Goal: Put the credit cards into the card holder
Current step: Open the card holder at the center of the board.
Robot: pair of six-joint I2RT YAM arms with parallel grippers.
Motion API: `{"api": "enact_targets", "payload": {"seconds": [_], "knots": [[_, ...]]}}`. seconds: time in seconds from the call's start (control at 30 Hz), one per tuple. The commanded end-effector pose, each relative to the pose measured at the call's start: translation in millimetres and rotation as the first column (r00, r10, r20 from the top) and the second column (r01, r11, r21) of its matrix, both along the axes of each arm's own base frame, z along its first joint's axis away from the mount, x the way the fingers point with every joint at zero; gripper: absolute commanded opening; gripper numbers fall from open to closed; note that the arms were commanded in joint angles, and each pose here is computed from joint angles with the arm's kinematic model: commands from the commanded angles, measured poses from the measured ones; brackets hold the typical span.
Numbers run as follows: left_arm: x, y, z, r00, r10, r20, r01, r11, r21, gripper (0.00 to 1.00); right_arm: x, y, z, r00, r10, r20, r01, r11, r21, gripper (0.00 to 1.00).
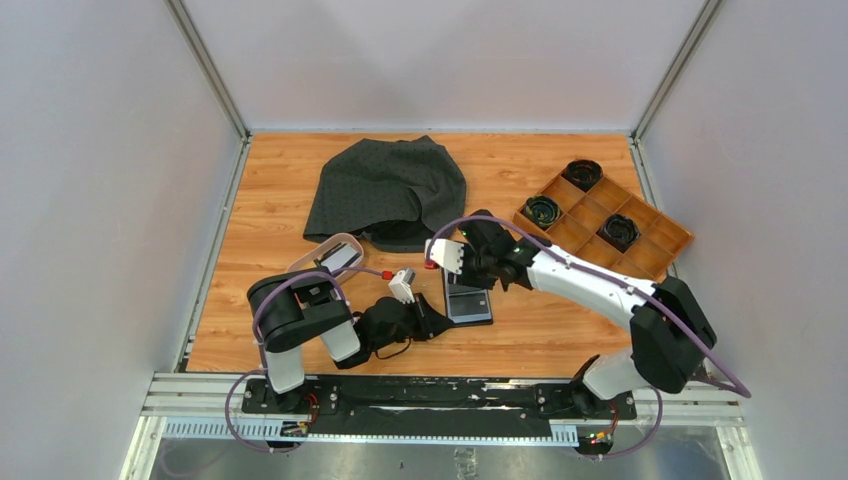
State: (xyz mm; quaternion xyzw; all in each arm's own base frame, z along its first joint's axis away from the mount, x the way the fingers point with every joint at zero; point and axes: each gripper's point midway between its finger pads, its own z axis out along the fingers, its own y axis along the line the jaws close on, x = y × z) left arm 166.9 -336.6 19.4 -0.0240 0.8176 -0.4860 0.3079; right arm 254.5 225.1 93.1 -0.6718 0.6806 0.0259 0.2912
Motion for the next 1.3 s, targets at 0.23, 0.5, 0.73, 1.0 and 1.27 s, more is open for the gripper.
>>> {"api": "enact_targets", "payload": {"seconds": [0.23,0.5,0.73,1.0,1.27], "knots": [[-4.4,15.3,-20.0,1.000,0.007,-0.008,-0.007,0.996,0.094,0.11,46.6,-4.6,-2.5,0.990,-0.139,0.005,0.139,0.990,-0.025,0.59],[-5.0,12.4,-13.7,1.000,-0.009,0.005,0.009,0.997,0.082,0.12,7.8,-0.3,29.3,0.991,0.016,-0.130,0.002,0.990,0.142,0.66],[-6.1,15.1,-14.3,1.000,-0.017,0.010,0.016,0.995,0.102,0.13,-58.2,6.6,33.1,0.929,0.305,-0.208,-0.240,0.928,0.287,0.66],[-7.0,15.7,-15.6,1.000,-0.020,0.007,0.019,0.994,0.107,0.13,-72.1,4.7,5.6,0.865,0.481,-0.142,-0.433,0.859,0.274,0.65],[-7.6,16.3,-17.3,1.000,-0.021,0.005,0.020,0.993,0.113,0.12,-60.0,12.1,-35.6,0.892,0.399,-0.212,-0.371,0.915,0.159,0.63]]}}
